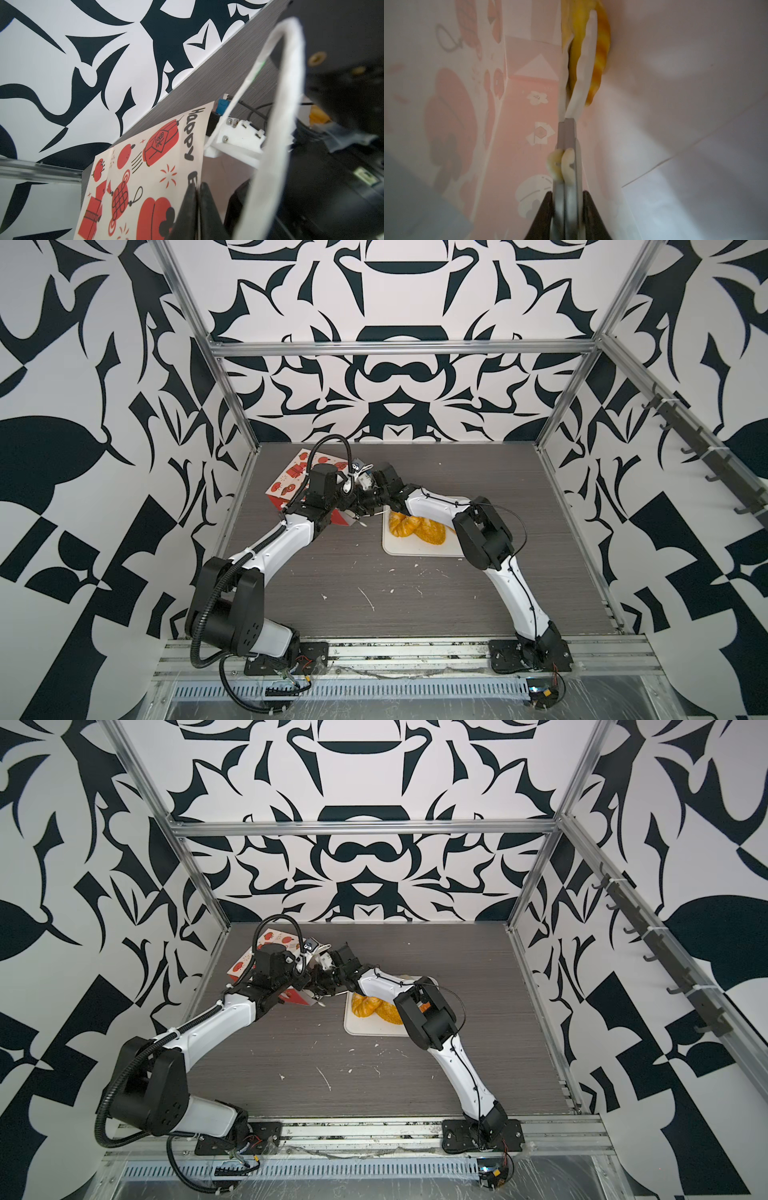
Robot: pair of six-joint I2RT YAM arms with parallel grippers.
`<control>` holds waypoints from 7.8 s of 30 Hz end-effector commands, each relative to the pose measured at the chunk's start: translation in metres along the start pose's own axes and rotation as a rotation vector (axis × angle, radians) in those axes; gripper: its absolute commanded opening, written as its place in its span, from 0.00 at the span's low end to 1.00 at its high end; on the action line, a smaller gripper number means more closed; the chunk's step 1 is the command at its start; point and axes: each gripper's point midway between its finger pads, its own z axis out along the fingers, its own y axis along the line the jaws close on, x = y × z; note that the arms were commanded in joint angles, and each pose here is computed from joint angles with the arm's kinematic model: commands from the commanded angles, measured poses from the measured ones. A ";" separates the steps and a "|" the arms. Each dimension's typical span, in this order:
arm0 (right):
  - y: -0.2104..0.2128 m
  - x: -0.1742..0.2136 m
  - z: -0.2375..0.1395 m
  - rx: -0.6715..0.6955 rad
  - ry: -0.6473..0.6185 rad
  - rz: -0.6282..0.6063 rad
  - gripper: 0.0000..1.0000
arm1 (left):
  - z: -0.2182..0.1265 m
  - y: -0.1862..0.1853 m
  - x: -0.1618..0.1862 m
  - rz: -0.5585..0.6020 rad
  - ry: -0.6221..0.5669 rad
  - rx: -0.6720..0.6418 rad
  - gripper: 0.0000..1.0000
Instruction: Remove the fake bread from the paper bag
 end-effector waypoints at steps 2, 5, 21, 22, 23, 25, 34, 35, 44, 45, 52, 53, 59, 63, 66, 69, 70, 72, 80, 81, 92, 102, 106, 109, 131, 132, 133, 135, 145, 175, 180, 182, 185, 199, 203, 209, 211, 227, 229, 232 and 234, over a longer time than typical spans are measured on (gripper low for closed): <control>0.041 -0.008 -0.027 -0.040 -0.047 -0.093 0.00 | -0.003 0.001 -0.006 -0.001 -0.024 -0.007 0.09; 0.036 -0.010 -0.043 -0.016 -0.075 -0.101 0.00 | -0.003 0.002 -0.005 0.000 -0.022 -0.013 0.09; 0.023 -0.002 -0.088 0.010 -0.125 -0.084 0.00 | -0.003 0.004 -0.008 0.006 -0.017 -0.010 0.09; 0.022 -0.001 -0.089 0.010 -0.127 -0.080 0.00 | -0.003 0.005 -0.008 0.007 -0.014 -0.013 0.09; 0.024 -0.001 -0.091 0.003 -0.133 -0.083 0.00 | -0.003 0.005 -0.009 0.007 -0.012 -0.015 0.09; 0.027 0.000 -0.097 0.001 -0.141 -0.087 0.00 | -0.002 0.006 -0.008 0.007 -0.008 -0.019 0.09; 0.038 0.010 -0.132 0.083 -0.153 -0.197 0.00 | 0.003 0.016 -0.008 -0.001 0.000 -0.071 0.09; 0.039 0.012 -0.135 0.090 -0.152 -0.208 0.00 | 0.004 0.017 -0.009 -0.005 -0.004 -0.080 0.09; 0.034 0.029 -0.164 0.232 -0.142 -0.311 0.00 | 0.008 0.034 -0.008 -0.027 0.006 -0.174 0.09; 0.034 0.032 -0.169 0.255 -0.145 -0.327 0.00 | 0.010 0.034 -0.007 -0.029 0.011 -0.178 0.09; 0.033 0.044 -0.209 0.357 -0.192 -0.380 0.00 | 0.014 0.041 -0.008 -0.047 0.012 -0.212 0.09; 0.037 0.044 -0.214 0.362 -0.209 -0.391 0.00 | 0.015 0.041 -0.008 -0.049 0.014 -0.216 0.09; 0.053 0.049 -0.249 0.400 -0.319 -0.464 0.00 | 0.016 0.041 -0.007 -0.057 0.012 -0.218 0.08; 0.051 0.054 -0.282 0.521 -0.389 -0.511 0.00 | 0.016 0.040 -0.006 -0.059 0.011 -0.216 0.08; 0.043 0.062 -0.311 0.652 -0.431 -0.528 0.00 | 0.017 0.039 -0.005 -0.059 0.012 -0.213 0.08; 0.029 0.072 -0.341 0.800 -0.457 -0.525 0.00 | 0.015 0.040 -0.006 -0.062 0.005 -0.215 0.08; 0.026 0.077 -0.349 0.837 -0.461 -0.524 0.00 | 0.014 0.040 -0.006 -0.063 0.004 -0.215 0.08; 0.018 0.084 -0.363 0.905 -0.469 -0.513 0.00 | 0.014 0.040 -0.007 -0.063 0.004 -0.216 0.08; -0.002 0.113 -0.387 1.185 -0.396 -0.524 0.00 | 0.012 0.040 -0.007 -0.068 -0.003 -0.214 0.08; -0.003 0.116 -0.387 1.220 -0.385 -0.532 0.00 | 0.012 0.040 -0.007 -0.067 -0.002 -0.215 0.08; -0.013 0.146 -0.383 1.412 -0.278 -0.548 0.00 | 0.011 0.039 -0.007 -0.078 -0.015 -0.215 0.08; -0.027 0.172 -0.370 1.446 -0.192 -0.524 0.00 | 0.009 0.038 -0.007 -0.084 -0.027 -0.214 0.08; -0.037 0.180 -0.359 1.421 -0.173 -0.509 0.00 | 0.010 0.036 -0.006 -0.086 -0.030 -0.209 0.08; -0.044 0.182 -0.358 1.452 -0.163 -0.509 0.00 | 0.010 0.036 -0.006 -0.089 -0.033 -0.205 0.08; -0.074 0.195 -0.291 1.342 -0.045 -0.498 0.00 | 0.009 0.036 -0.006 -0.088 -0.033 -0.206 0.08; -0.075 0.196 -0.290 1.335 -0.044 -0.493 0.01 | 0.009 0.035 -0.005 -0.088 -0.032 -0.205 0.08; -0.075 0.197 -0.289 1.328 -0.044 -0.488 0.04 | 0.009 0.035 -0.005 -0.087 -0.032 -0.205 0.08; -0.075 0.199 -0.287 1.312 -0.043 -0.480 0.08 | 0.009 0.035 -0.005 -0.089 -0.034 -0.203 0.08; -0.080 0.215 -0.282 1.212 -0.048 -0.418 0.38 | 0.011 0.033 -0.005 -0.091 -0.034 -0.195 0.08; -0.035 0.191 -0.312 1.153 -0.279 -0.455 0.34 | 0.012 0.034 -0.005 -0.093 -0.029 -0.195 0.08; -0.022 0.186 -0.316 1.105 -0.335 -0.466 0.33 | 0.012 0.033 -0.004 -0.093 -0.028 -0.195 0.09; -0.018 0.182 -0.321 1.106 -0.369 -0.474 0.33 | 0.012 0.034 -0.004 -0.094 -0.028 -0.197 0.08; -0.011 0.176 -0.325 1.104 -0.413 -0.493 0.33 | 0.012 0.034 -0.005 -0.094 -0.029 -0.197 0.08; -0.055 0.156 -0.421 1.243 -0.722 -0.278 0.35 | 0.009 0.036 -0.007 -0.094 -0.039 -0.208 0.08; -0.097 0.152 -0.441 1.218 -0.747 -0.121 0.35 | 0.009 0.037 -0.007 -0.096 -0.041 -0.211 0.08; -0.147 0.145 -0.444 1.278 -0.683 -0.007 0.34 | 0.005 0.041 -0.009 -0.099 -0.049 -0.222 0.08; -0.167 0.144 -0.443 1.292 -0.659 0.038 0.34 | 0.004 0.041 -0.010 -0.102 -0.050 -0.224 0.08; -0.242 0.145 -0.422 1.214 -0.513 0.301 0.49 | 0.002 0.047 -0.009 -0.107 -0.048 -0.236 0.08; -0.243 0.145 -0.422 1.215 -0.507 0.305 0.52 | 0.002 0.047 -0.009 -0.107 -0.047 -0.237 0.08; -0.241 0.145 -0.423 1.215 -0.509 0.309 0.56 | 0.001 0.049 -0.011 -0.109 -0.048 -0.239 0.09; -0.238 0.145 -0.424 1.210 -0.519 0.310 0.60 | 0.000 0.050 -0.015 -0.112 -0.054 -0.238 0.08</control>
